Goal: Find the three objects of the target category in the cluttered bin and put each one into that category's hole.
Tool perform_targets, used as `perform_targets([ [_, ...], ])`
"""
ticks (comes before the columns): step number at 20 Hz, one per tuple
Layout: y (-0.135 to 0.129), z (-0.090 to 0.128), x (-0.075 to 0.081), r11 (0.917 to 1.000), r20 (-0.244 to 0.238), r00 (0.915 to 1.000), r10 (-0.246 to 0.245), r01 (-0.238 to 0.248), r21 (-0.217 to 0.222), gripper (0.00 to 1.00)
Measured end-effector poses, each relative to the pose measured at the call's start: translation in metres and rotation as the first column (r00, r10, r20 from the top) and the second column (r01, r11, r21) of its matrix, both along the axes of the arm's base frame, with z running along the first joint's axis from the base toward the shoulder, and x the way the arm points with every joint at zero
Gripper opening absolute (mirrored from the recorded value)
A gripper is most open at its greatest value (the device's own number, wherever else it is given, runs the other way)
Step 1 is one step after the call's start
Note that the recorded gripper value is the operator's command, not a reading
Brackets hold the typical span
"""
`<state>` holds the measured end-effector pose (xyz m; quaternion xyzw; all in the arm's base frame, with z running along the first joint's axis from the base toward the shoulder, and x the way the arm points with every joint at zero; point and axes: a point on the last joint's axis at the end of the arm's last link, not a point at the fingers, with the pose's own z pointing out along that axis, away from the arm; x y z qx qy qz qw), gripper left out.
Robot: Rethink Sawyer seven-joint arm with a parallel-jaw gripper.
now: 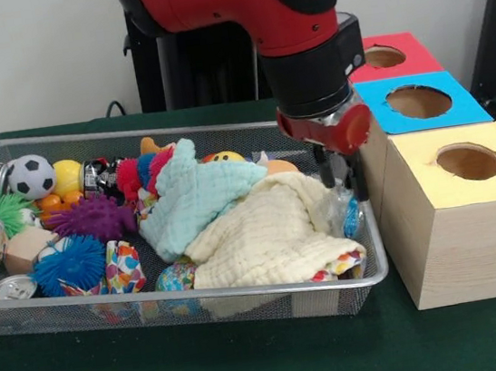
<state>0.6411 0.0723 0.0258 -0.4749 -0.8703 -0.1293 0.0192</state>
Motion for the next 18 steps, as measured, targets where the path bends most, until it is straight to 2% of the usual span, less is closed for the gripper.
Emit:
perform_targets([
  [4, 0.021, 0.000, -0.005, 0.9986, -0.006, 0.9990, 0.043, -0.043, 0.030, 1.00],
  [8, 0.027, 0.001, -0.005, 0.9973, 0.002, 0.9978, 0.066, -0.066, 0.031, 1.00],
  [13, 0.028, 0.001, -0.008, 0.9957, 0.008, 0.9957, 0.092, -0.092, 0.013, 1.00],
  [18, 0.034, 0.008, -0.011, 0.9880, 0.013, 0.9888, 0.149, -0.148, -0.044, 1.00],
])
